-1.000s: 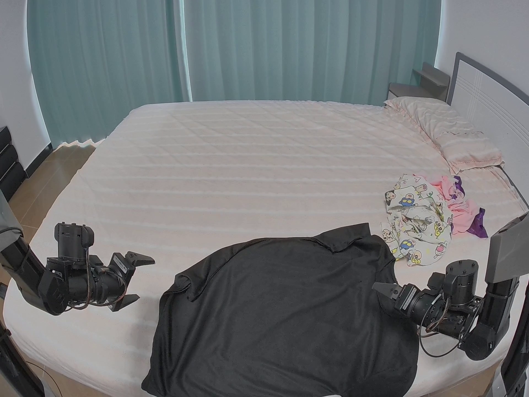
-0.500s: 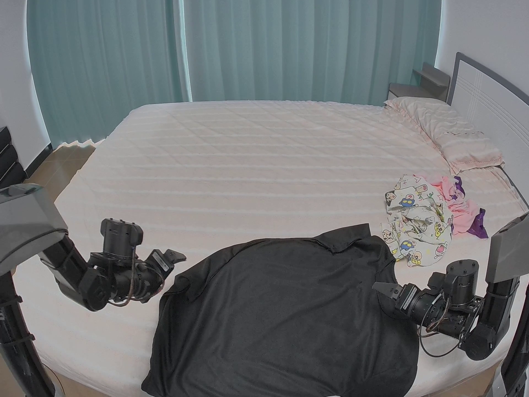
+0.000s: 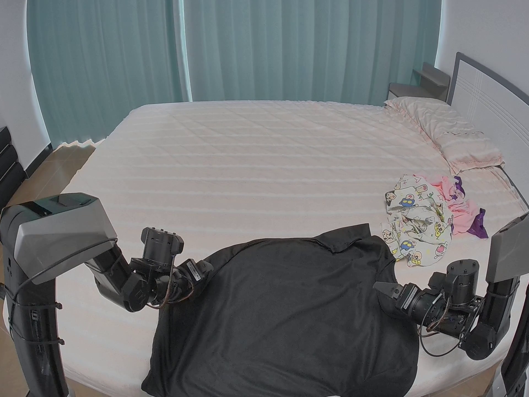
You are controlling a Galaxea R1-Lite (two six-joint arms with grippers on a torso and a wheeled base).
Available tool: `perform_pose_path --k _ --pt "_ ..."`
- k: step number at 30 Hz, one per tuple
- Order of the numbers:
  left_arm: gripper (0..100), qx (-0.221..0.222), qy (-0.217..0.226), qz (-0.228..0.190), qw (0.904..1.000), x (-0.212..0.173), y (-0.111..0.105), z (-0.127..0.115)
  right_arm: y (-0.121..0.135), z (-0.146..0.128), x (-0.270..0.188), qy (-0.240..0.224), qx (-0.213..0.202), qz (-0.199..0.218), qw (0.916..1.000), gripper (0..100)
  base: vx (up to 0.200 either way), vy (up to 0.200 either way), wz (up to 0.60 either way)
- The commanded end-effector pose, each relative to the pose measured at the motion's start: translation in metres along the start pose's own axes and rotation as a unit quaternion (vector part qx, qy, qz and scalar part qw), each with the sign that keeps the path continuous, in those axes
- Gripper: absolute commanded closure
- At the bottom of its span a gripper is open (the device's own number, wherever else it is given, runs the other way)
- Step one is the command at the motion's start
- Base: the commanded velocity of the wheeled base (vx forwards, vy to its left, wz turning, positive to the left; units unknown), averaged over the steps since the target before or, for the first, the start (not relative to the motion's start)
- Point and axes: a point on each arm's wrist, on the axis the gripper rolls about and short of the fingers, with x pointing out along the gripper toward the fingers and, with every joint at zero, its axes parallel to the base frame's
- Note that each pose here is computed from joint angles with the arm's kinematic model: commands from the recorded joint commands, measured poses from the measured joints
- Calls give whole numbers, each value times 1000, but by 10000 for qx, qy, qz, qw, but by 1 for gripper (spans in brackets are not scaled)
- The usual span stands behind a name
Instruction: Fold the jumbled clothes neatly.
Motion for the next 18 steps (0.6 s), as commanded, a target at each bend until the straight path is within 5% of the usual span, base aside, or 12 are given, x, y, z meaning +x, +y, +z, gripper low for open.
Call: perform_pose_path --k 1,3,4,10,18 --pt "0 281 199 159 9993 11 2 -15 0 1 1 -41 6 29 10000 0 0 0 0" --pt "0 526 229 394 9976 17 8 -20 0 1 0 -41 14 29 10000 0 0 0 0" --pt "100 561 213 452 9972 19 9 -21 0 2 0 -57 17 25 10000 0 0 0 0" --pt "100 485 -130 478 9976 26 5 -5 -1 2 0 -68 17 5 10000 0 0 0 0" --pt "100 -16 -953 270 9951 6 -1 65 -1 2 0 -57 17 4 10000 0 0 0 0"
